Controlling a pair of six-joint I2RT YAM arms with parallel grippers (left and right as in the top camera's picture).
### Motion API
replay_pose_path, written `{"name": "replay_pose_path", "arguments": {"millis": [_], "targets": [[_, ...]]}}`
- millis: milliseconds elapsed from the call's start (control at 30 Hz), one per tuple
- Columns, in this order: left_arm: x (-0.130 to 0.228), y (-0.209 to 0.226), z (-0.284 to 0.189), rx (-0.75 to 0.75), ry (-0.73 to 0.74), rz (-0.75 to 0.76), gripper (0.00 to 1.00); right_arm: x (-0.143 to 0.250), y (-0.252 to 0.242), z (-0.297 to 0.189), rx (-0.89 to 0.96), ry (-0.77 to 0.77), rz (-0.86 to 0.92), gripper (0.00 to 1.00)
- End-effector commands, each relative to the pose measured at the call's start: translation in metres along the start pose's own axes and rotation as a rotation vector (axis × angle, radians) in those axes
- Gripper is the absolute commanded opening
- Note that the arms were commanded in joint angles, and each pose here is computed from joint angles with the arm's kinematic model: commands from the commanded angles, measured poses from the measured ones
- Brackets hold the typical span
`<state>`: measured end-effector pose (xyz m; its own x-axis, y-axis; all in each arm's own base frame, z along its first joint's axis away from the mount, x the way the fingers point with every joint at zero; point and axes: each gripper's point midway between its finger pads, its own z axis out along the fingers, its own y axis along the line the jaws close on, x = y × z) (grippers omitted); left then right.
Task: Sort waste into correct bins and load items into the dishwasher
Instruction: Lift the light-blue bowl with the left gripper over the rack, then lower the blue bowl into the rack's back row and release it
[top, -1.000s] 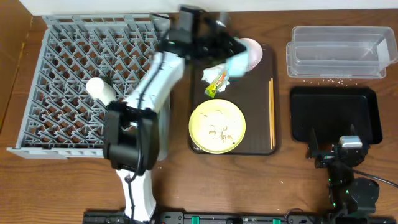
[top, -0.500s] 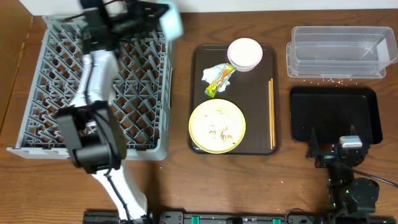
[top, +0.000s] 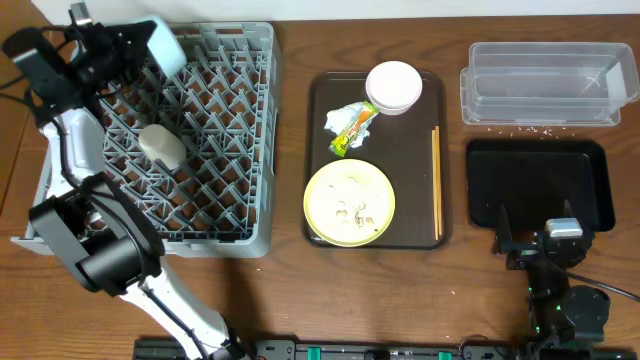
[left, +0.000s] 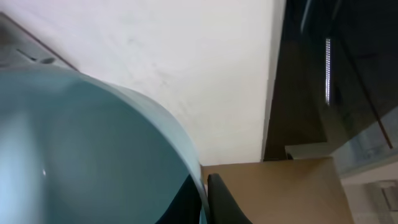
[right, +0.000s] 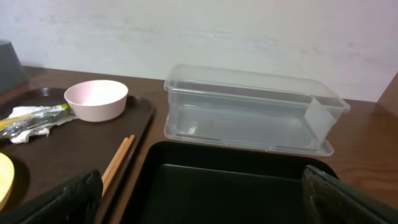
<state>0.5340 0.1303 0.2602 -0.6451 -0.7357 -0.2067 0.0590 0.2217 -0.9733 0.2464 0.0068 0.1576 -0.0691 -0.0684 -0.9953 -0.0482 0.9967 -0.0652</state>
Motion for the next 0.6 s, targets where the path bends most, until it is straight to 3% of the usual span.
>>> {"name": "replay_pose_path", "arguments": {"millis": [0,567], "targets": [[0.009,0.033,0.012,-0.010,0.044,-0.038,0.08,0.001,-0.002,0.000,0.005,0.000,0.013,0.99],[-0.005,0.078,0.021,-0.034,-0.003,0.052,0.08,0.001,-0.002,0.000,0.006,0.001,0.013,0.99]]}}
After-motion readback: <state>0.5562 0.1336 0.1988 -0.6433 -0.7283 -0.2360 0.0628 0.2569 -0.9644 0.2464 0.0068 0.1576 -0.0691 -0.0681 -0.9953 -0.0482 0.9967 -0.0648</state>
